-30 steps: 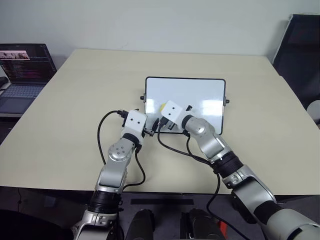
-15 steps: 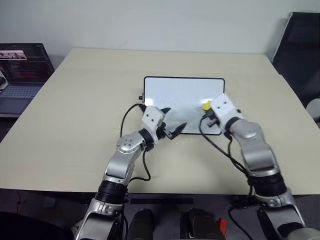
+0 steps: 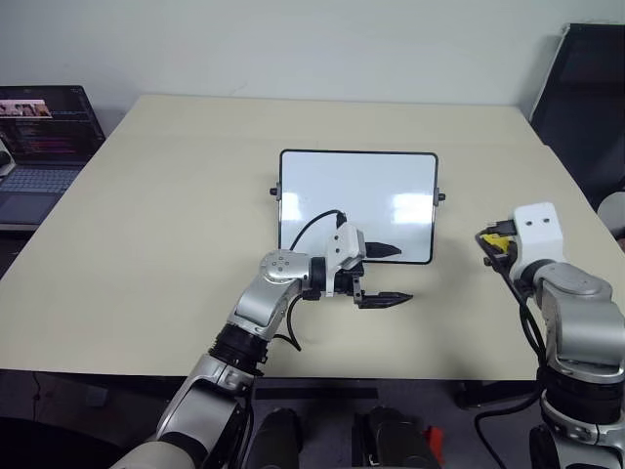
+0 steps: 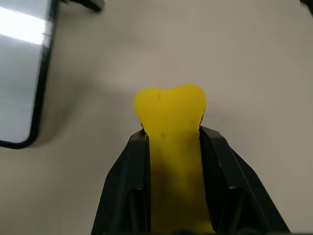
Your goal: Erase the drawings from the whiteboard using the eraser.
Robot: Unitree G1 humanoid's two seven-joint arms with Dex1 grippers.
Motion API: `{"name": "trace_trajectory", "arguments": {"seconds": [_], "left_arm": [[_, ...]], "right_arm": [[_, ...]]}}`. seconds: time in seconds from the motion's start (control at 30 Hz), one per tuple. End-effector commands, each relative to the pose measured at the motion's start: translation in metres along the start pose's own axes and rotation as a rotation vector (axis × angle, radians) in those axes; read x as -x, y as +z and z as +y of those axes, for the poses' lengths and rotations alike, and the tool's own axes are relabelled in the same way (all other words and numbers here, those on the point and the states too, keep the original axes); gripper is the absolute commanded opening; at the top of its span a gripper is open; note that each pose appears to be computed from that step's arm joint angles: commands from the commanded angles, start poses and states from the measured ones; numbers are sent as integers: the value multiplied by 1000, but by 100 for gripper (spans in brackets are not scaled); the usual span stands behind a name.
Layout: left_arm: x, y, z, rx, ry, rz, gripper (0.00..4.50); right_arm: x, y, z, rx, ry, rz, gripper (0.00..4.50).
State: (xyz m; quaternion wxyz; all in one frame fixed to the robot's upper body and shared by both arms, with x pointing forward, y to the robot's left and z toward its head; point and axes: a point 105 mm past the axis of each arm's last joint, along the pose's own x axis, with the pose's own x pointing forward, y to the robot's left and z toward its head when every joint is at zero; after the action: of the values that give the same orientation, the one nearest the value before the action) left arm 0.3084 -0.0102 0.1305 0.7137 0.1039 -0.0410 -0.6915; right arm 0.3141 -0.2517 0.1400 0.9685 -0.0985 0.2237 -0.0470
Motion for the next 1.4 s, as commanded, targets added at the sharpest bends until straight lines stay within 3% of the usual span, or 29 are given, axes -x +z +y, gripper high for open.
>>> {"name": "trace_trajectory", "arguments": {"seconds": [0.03, 0.27, 0.63, 0.97, 1.23, 1.4], "left_arm": [[-6, 7, 3, -76, -34, -8, 450], [-5, -19, 5, -154, -52, 83, 450], [-4, -12, 8, -154, -18, 43, 450], [-4, -10, 7, -159, -17, 39, 450], [-3, -6, 10, -156, -12, 27, 450], [22, 13, 40, -142, 171, -13, 450]], "right_arm": [[8, -2, -16, -79, -54, 4, 104], [10, -24, -25, -161, -60, 71, 104], [7, -38, -17, -158, -11, 121, 104], [4, -36, -16, -144, -9, 110, 448], [5, -22, -23, -166, -47, 50, 448], [17, 23, -34, -267, -119, -150, 448]]}}
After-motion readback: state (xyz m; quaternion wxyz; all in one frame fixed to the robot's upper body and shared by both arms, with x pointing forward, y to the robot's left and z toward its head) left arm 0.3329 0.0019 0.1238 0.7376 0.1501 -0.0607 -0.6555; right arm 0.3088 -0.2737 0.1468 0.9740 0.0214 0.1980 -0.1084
